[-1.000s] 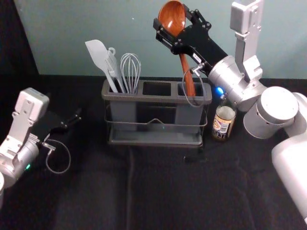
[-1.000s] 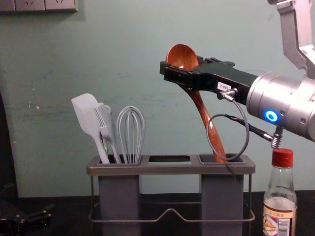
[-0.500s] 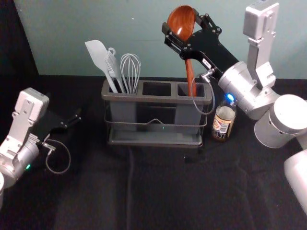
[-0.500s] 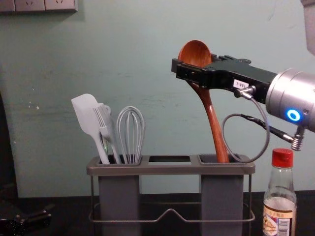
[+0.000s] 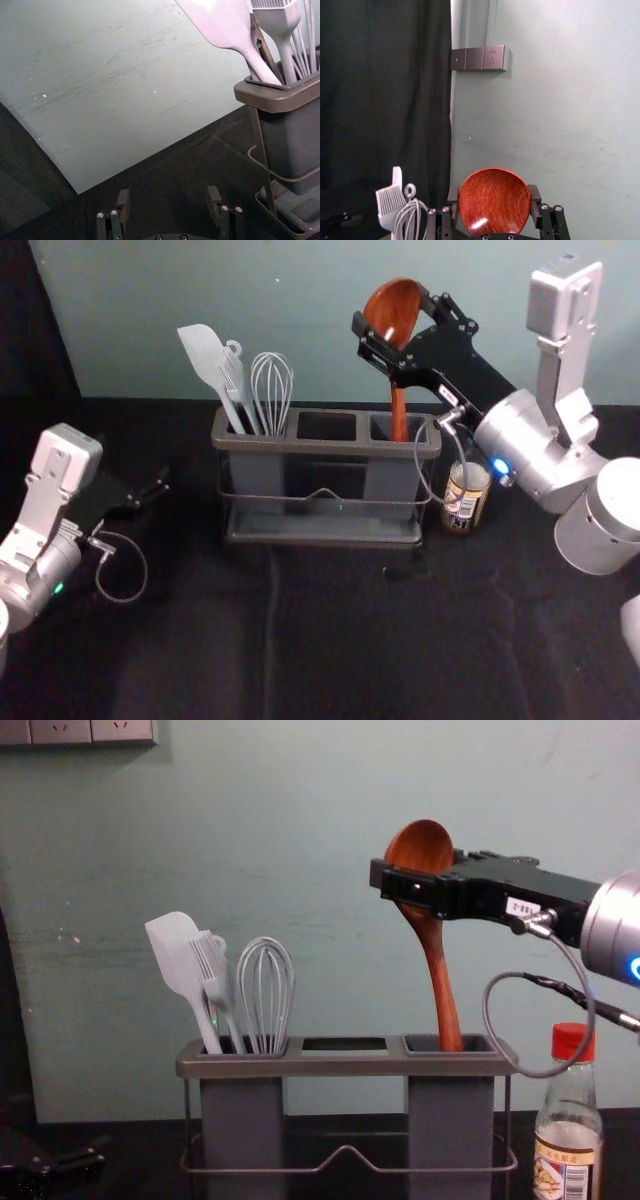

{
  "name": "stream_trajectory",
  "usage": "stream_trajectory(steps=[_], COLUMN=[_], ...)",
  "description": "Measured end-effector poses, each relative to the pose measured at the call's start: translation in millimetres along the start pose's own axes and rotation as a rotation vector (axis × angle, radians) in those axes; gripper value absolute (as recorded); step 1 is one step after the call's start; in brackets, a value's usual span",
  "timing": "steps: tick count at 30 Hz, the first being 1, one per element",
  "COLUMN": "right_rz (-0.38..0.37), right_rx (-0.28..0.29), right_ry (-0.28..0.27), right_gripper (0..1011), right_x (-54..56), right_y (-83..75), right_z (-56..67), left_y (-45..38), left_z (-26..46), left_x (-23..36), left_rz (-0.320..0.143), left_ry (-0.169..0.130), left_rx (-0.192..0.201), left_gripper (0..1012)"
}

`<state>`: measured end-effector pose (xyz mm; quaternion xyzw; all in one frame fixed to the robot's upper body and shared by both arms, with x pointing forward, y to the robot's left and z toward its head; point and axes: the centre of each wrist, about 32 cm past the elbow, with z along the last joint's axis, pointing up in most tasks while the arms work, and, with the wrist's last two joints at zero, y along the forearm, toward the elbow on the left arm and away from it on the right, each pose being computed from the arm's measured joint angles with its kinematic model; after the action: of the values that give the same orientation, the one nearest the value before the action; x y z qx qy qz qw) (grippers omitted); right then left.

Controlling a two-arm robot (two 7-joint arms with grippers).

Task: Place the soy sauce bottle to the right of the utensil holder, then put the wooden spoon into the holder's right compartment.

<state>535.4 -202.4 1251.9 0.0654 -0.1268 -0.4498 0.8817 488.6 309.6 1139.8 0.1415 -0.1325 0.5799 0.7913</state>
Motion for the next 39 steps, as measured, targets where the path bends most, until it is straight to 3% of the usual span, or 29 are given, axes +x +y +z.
stream_trajectory(steps=[10, 39], right_rz=[-0.011, -0.011], right_rx=[-0.038, -0.111], right_ry=[0.016, 0.070], right_gripper=[837, 837], right_x=[-1.4, 1.0], right_y=[-11.4, -17.5], right_z=[-5.7, -30.0], left_y=[0.0, 0.0], left_z=[0.0, 0.0], left_x=[0.0, 0.0], left_rz=[0.000, 0.000], left_ry=[0.000, 0.000], left_rx=[0.000, 0.000], left_gripper=[1005, 1005])
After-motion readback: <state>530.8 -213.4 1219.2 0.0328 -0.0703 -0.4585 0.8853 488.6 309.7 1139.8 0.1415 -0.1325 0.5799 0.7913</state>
